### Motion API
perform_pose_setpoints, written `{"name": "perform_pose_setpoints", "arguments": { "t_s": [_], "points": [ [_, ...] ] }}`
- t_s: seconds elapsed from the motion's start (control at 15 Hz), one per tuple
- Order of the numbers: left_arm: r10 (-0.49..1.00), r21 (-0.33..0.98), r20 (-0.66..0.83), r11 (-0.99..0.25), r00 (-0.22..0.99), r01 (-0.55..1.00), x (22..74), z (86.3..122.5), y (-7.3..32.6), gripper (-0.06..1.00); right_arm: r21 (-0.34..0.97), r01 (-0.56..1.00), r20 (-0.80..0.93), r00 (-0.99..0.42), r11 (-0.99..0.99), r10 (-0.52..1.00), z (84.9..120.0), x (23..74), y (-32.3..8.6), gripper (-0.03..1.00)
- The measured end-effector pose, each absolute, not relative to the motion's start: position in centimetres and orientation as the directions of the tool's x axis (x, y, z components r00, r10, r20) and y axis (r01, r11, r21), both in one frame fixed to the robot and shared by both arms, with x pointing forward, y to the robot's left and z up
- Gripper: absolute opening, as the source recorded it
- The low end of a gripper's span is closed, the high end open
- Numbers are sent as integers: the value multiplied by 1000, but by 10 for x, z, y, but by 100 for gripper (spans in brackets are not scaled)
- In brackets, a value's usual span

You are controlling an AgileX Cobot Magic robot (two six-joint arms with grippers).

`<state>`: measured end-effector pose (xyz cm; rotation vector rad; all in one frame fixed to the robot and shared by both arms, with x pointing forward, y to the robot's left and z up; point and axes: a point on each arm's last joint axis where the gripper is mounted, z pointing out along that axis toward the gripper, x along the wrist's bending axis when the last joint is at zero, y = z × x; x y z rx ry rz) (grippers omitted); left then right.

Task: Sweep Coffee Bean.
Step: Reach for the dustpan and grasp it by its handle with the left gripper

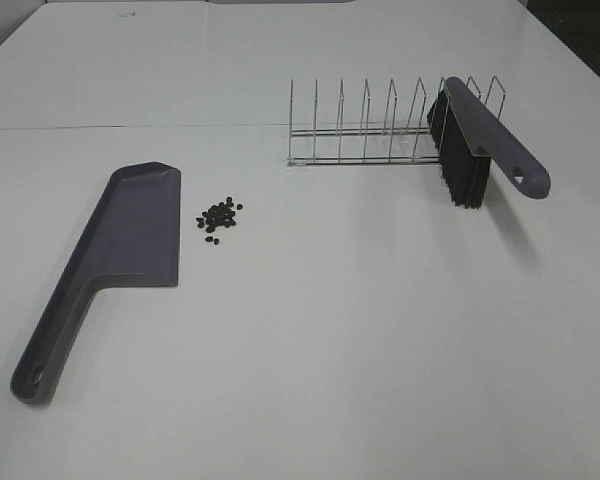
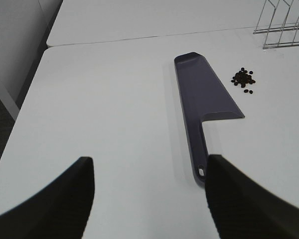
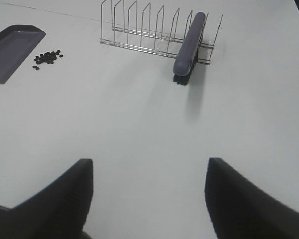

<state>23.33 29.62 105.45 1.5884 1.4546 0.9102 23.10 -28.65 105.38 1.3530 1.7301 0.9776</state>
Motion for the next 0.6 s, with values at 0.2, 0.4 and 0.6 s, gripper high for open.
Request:
{"name": "perform_pose_setpoints", "arguments": {
  "t_s": [0.2,0.4,0.6],
  "points": [
    [996,899,0,-39,88,436,233,1054,296,60,888,431,-86,-189,161,978,1054,231,-287,59],
    [996,899,0,-39,88,436,233,1054,296,60,888,431,-86,-189,161,978,1054,231,-287,59],
    [996,899,0,-39,88,436,233,1054,296,60,888,431,-86,-189,161,978,1054,231,-287,59]
  ]
}}
